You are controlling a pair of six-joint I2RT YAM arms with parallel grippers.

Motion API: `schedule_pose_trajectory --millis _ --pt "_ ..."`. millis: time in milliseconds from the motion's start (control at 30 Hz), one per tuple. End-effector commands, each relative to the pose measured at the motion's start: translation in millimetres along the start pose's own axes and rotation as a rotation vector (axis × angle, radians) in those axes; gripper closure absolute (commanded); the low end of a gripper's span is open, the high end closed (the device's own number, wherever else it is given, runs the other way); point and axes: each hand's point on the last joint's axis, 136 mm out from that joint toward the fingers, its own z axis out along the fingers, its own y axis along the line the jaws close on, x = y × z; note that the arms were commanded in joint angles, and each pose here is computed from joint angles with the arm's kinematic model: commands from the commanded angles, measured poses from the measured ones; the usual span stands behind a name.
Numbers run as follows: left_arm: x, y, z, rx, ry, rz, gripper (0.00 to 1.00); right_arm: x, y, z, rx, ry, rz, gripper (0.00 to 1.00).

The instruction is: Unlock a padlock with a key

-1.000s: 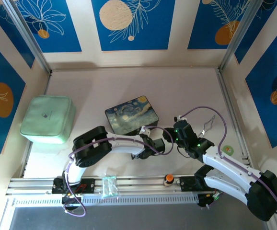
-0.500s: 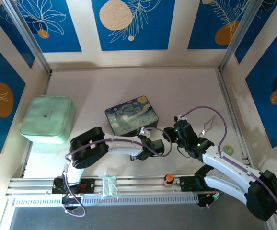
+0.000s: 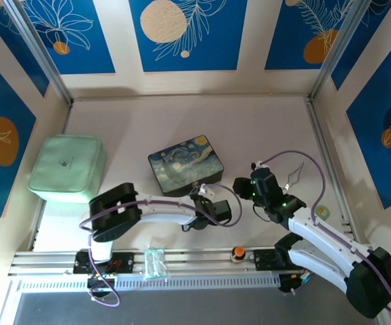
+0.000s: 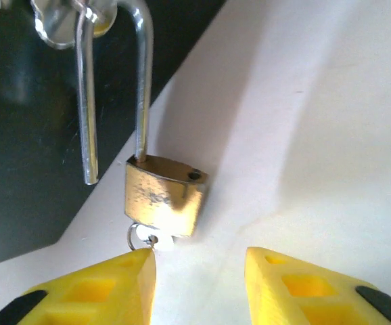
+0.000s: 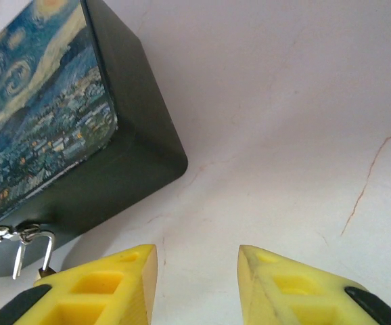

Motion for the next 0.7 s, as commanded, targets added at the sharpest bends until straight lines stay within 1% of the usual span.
schedule_pose_trajectory --millis 0,100,133,233,267,367,400,433,500,567,667 --pt "-9.3 -9.5 -27.4 0.13 -0.029 -0.019 0.51 7.9 -1.7 -2.6 -0.019 0.025 0.014 0.63" --pt "-19.7 -0.1 -47.2 0.193 -0.085 -0.066 0.4 9.9 8.0 -4.8 -0.082 0.03 -0.005 0.58" --pt "-24.9 4.2 -55.2 0.23 -0.111 -0.1 0.36 11.4 12.9 -5.5 -0.114 0.035 -0.01 0.55" --pt "-31.5 18.7 -66.3 0.358 -0.143 -0.21 0.3 16.5 26.9 -7.1 -0.19 0.066 0.002 0.5" --pt "-34.0 25.0 -69.4 0.404 -0.156 -0.252 0.28 20.0 33.4 -7.1 -0.219 0.085 0.006 0.47" --pt "-35.8 45.4 -68.3 0.491 -0.187 -0.373 0.27 29.8 52.0 -5.8 -0.268 0.123 -0.011 0.44" --pt "-36.0 52.8 -67.7 0.507 -0.198 -0.408 0.25 33.6 58.6 -4.9 -0.278 0.133 -0.025 0.43" --pt "-34.4 62.1 -64.8 0.513 -0.205 -0.449 0.21 37.4 66.4 -3.6 -0.284 0.14 -0.043 0.43" --pt "-32.2 78.2 -57.7 0.532 -0.215 -0.523 0.2 47.4 85.1 -0.5 -0.312 0.158 -0.094 0.42" --pt "-32.5 93.7 -51.3 0.565 -0.224 -0.6 0.2 57.9 102.3 5.6 -0.32 0.185 -0.141 0.43" --pt "-35.5 114.5 -43.2 0.56 -0.24 -0.655 0.2 71.3 123.6 18.3 -0.333 0.223 -0.185 0.46"
